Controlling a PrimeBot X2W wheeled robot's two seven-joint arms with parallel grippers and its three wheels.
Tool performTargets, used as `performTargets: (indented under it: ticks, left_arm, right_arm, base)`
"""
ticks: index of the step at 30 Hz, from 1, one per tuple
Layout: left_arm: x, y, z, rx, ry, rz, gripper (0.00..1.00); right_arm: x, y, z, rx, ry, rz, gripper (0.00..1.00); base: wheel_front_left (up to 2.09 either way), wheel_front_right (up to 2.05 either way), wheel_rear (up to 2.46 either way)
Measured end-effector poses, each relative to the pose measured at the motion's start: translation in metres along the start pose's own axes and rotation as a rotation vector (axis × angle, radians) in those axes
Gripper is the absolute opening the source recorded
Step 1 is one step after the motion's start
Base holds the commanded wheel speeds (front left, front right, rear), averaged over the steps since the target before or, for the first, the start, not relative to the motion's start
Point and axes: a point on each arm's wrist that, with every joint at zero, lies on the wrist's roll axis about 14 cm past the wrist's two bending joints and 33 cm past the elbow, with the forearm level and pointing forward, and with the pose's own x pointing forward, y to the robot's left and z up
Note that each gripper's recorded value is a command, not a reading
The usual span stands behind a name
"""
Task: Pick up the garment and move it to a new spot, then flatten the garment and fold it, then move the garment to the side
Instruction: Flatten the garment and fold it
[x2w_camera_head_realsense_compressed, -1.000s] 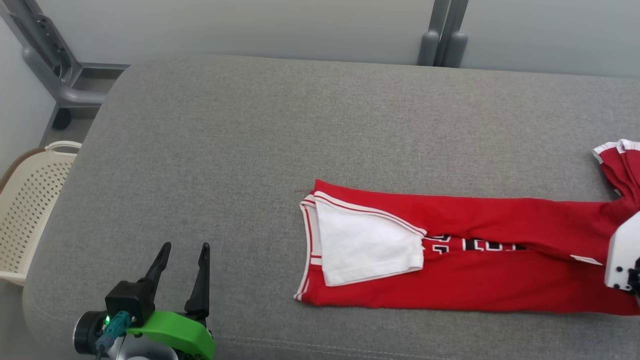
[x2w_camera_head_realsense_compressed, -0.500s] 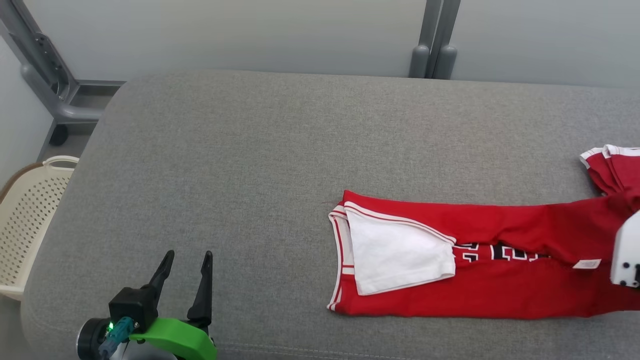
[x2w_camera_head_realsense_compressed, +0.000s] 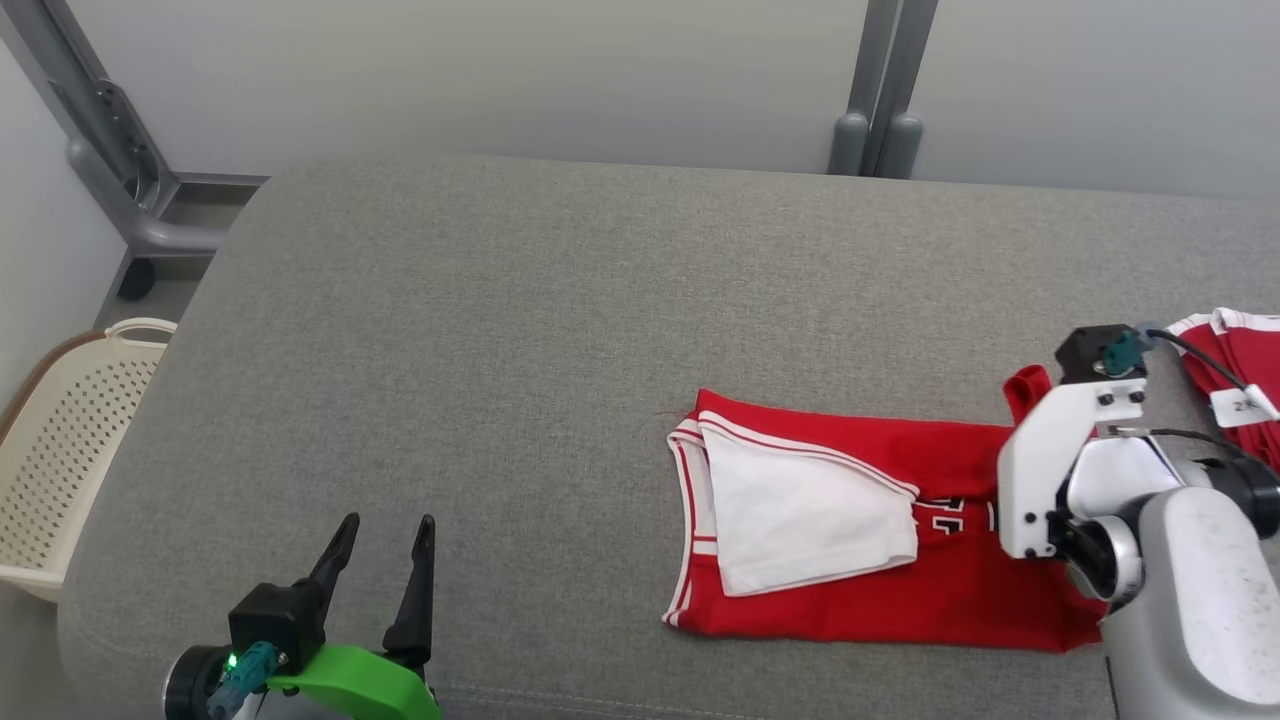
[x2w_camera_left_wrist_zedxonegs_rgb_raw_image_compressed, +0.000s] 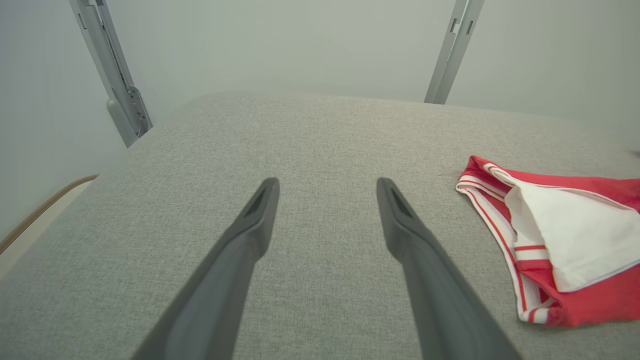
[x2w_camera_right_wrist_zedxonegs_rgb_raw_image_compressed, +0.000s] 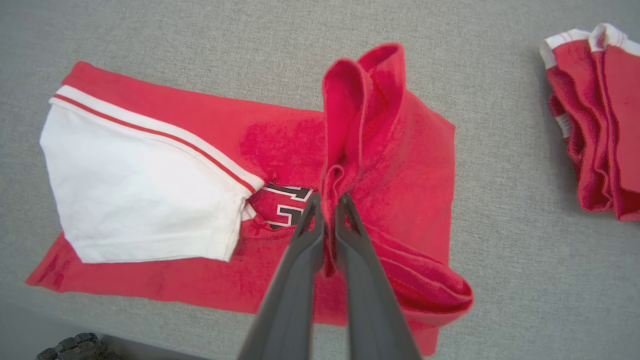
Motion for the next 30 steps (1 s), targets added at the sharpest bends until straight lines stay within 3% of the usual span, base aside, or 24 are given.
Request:
performTargets:
  ticks: [15,30]
  left_arm:
    - [-0.012,0.012,-0.005,-0.014,0.010,0.047,1.00]
    - [-0.017,0.022,-0.007,-0.024,0.013,0.089,1.00]
  right_arm:
    - [0.033,0.124,0.023,-0.107,-0.013,0.339,0.00]
    - [0.053,0.176,0.021,-0.171,0.018,0.461,0.00]
  base:
    - [0.00,0.00,0.00]
    - [0.00,0.00,0.00]
